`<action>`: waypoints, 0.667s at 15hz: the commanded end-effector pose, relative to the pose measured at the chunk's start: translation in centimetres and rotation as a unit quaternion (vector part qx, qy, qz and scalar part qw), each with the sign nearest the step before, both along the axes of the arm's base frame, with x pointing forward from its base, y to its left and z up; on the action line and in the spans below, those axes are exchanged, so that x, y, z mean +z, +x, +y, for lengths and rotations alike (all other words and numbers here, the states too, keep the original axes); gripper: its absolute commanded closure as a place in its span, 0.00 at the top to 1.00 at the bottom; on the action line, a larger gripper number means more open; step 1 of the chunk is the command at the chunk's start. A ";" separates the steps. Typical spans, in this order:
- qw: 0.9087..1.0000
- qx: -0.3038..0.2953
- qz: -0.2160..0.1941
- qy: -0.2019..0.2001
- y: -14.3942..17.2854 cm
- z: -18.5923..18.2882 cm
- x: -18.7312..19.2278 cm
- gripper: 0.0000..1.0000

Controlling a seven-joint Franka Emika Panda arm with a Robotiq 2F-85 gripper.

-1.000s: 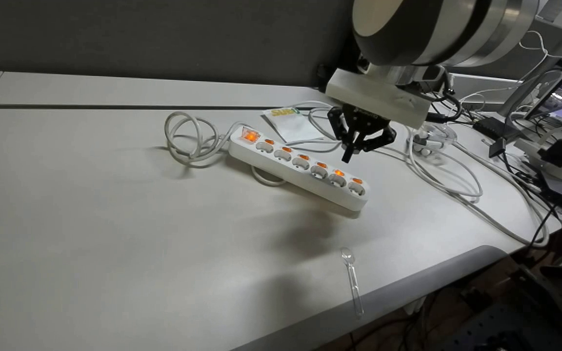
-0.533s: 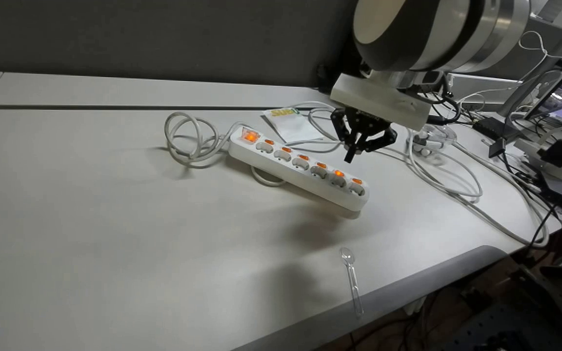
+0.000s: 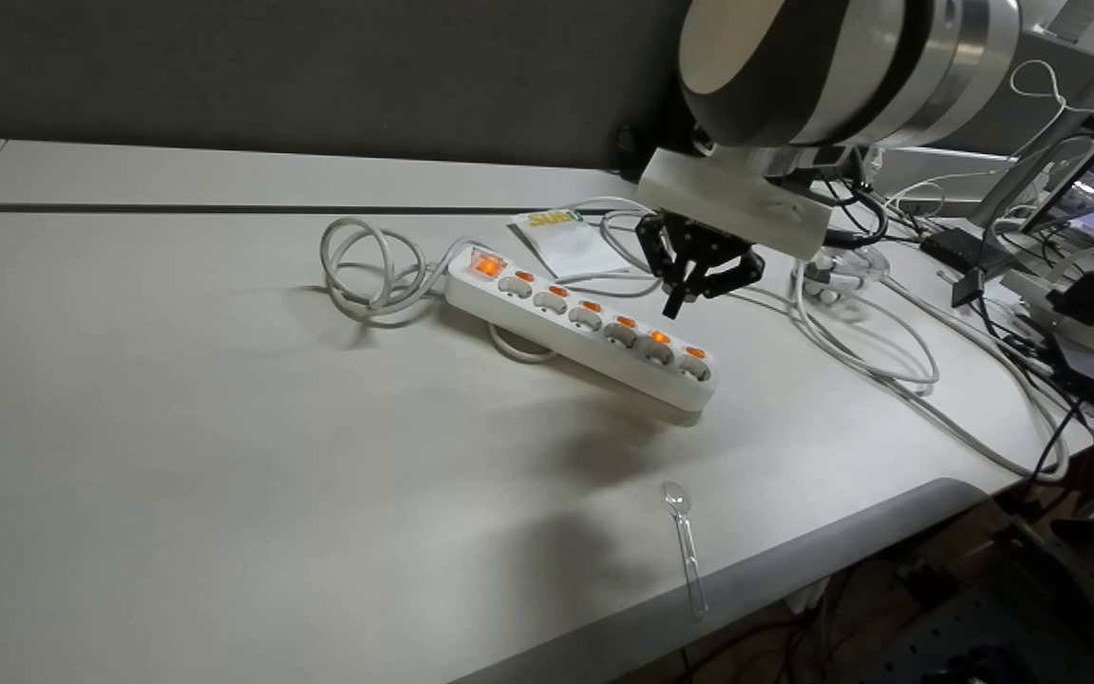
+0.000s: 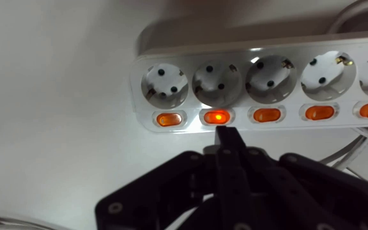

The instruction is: Turn off the second switch from the right

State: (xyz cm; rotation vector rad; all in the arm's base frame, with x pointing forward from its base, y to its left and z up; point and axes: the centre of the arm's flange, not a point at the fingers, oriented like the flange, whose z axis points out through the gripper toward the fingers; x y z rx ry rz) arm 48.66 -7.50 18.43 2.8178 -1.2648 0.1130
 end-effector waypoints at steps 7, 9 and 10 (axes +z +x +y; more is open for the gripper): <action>0.999 0.035 0.002 0.012 0.2 -0.8 -1.7 0.00; 0.999 0.037 -0.001 0.015 0.2 -1.0 -1.9 0.00; 0.999 0.038 -0.003 0.016 0.3 -1.1 -2.0 0.00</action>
